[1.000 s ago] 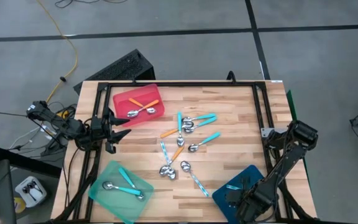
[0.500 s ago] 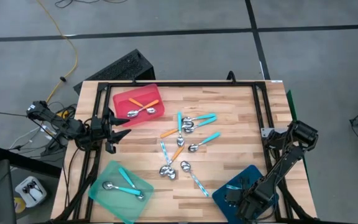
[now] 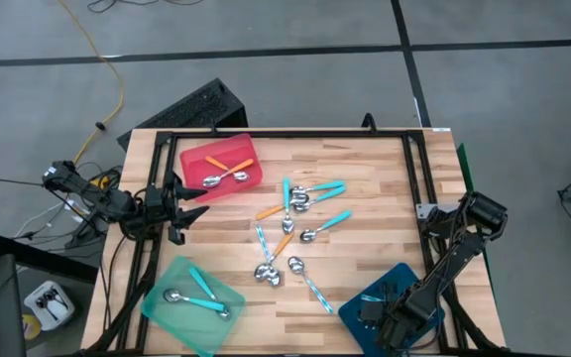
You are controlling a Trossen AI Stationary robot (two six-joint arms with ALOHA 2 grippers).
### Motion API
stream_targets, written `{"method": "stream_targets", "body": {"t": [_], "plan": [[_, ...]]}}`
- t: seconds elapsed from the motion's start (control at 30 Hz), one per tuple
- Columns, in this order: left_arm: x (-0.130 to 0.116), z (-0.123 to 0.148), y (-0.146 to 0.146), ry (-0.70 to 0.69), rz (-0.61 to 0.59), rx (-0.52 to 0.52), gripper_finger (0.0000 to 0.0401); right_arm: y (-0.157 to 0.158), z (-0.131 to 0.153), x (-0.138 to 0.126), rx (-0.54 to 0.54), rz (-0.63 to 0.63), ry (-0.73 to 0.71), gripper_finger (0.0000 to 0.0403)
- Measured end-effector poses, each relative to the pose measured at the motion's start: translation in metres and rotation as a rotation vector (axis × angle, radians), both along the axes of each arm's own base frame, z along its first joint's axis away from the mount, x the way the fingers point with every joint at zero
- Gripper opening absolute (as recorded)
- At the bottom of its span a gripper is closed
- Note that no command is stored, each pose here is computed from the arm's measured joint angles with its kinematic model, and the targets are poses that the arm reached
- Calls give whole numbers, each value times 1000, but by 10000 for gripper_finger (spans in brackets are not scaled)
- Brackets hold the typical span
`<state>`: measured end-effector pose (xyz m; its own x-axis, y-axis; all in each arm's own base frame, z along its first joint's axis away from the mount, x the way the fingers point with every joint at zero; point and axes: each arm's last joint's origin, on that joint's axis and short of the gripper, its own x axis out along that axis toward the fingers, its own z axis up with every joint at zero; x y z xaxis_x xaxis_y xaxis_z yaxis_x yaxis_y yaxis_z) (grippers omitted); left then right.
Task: Sort silverware by color (type)
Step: Put the blue patterned spoon into the blue bin
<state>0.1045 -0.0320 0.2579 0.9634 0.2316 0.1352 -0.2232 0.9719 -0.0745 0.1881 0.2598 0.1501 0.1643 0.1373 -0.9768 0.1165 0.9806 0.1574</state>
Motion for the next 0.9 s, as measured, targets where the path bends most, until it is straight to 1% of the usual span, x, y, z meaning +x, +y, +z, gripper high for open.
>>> {"method": "stream_targets", "body": {"t": [0.2,0.9], "plan": [[0,0,0,1,0,1,190,0,0,0,1,1,3,44],[0,0,0,1,0,1,190,-2,-3,0,-14,-4,-21,44]]}}
